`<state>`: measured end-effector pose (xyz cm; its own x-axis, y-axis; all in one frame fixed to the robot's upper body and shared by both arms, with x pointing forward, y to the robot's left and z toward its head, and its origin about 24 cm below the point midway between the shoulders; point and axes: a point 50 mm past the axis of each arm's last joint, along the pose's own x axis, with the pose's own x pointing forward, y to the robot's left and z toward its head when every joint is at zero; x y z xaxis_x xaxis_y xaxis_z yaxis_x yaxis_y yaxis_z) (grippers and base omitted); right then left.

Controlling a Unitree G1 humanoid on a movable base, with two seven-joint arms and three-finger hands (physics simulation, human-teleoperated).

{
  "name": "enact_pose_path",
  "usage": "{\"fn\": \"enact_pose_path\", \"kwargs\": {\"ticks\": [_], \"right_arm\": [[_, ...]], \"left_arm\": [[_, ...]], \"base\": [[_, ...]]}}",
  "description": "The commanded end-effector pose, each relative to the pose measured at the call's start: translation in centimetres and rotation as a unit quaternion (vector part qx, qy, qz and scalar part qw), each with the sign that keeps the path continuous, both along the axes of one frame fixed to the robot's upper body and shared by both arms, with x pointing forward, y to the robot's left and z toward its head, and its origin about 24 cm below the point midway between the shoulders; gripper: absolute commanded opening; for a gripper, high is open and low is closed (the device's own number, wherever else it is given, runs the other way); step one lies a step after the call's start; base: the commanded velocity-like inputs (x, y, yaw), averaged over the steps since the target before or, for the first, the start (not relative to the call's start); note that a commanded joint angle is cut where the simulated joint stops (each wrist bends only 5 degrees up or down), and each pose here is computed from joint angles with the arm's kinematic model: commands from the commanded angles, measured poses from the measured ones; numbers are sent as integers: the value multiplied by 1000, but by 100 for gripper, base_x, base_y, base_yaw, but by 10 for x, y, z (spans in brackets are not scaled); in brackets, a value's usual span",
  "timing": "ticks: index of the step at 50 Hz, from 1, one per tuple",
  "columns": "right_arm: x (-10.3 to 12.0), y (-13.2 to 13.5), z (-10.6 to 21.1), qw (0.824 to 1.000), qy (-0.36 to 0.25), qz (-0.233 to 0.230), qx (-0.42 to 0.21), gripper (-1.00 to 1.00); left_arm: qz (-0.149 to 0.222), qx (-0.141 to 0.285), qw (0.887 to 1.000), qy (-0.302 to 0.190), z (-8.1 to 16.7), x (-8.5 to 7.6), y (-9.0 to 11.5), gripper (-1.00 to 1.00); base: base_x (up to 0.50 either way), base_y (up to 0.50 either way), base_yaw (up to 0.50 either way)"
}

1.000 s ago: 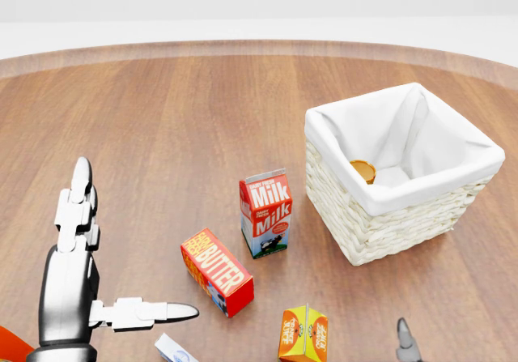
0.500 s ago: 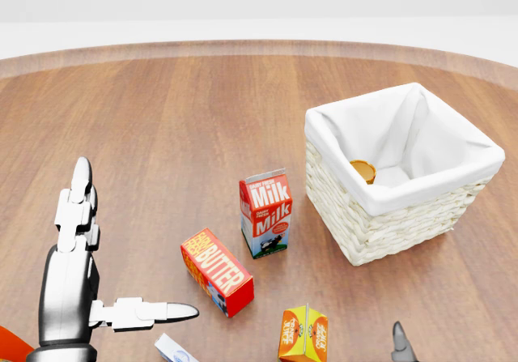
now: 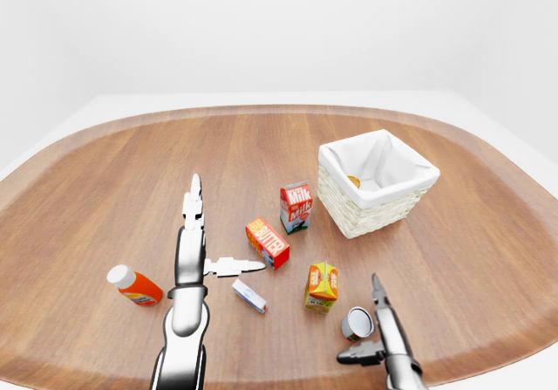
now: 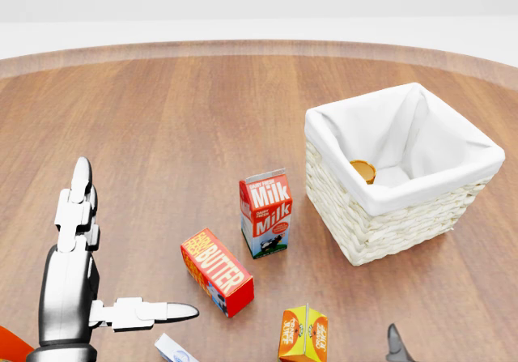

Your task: Pick up the alphabet soup and the tomato sauce, and put them in the basket.

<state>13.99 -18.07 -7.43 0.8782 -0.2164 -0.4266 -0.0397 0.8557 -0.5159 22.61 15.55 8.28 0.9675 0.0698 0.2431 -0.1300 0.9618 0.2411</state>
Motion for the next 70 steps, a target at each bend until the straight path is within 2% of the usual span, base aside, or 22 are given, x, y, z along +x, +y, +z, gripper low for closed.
{"fn": "enact_pose_path", "kwargs": {"ticks": [1, 7, 8, 9, 10, 26, 43, 70], "right_arm": [[3, 2, 6, 1000, -15, 6, -5, 100], [3, 3, 5, 1000, -14, 7, -7, 100], [3, 3, 5, 1000, -14, 7, -7, 65], [3, 3, 5, 1000, -14, 8, -8, 15], [2, 4, 5, 1000, -14, 9, -9, -100], [2, 7, 14, 999, -30, 15, 11, -100], [14, 0, 72, 986, -138, 26, 87, -100], [26, -12, 121, 964, -237, 36, 113, -100]], "left_arm": [[5, -4, 1000, -4, 2, -1, 2, 100], [4, -3, 1000, -4, 2, -1, 2, 100], [4, -3, 1000, -4, 2, -1, 2, 100], [5, -4, 1000, -4, 2, -1, 2, 100], [4, -4, 1000, -4, 2, -1, 2, 100], [5, -4, 1000, -4, 2, -1, 2, 100], [5, -3, 1000, -4, 2, -1, 2, 100], [4, -5, 1000, -1, 1, -1, 2, 100]], "base": [[0, 0, 0], [0, 0, 0], [0, 0, 0], [0, 0, 0], [0, 0, 0], [0, 0, 0], [0, 0, 0], [0, 0, 0]]}}
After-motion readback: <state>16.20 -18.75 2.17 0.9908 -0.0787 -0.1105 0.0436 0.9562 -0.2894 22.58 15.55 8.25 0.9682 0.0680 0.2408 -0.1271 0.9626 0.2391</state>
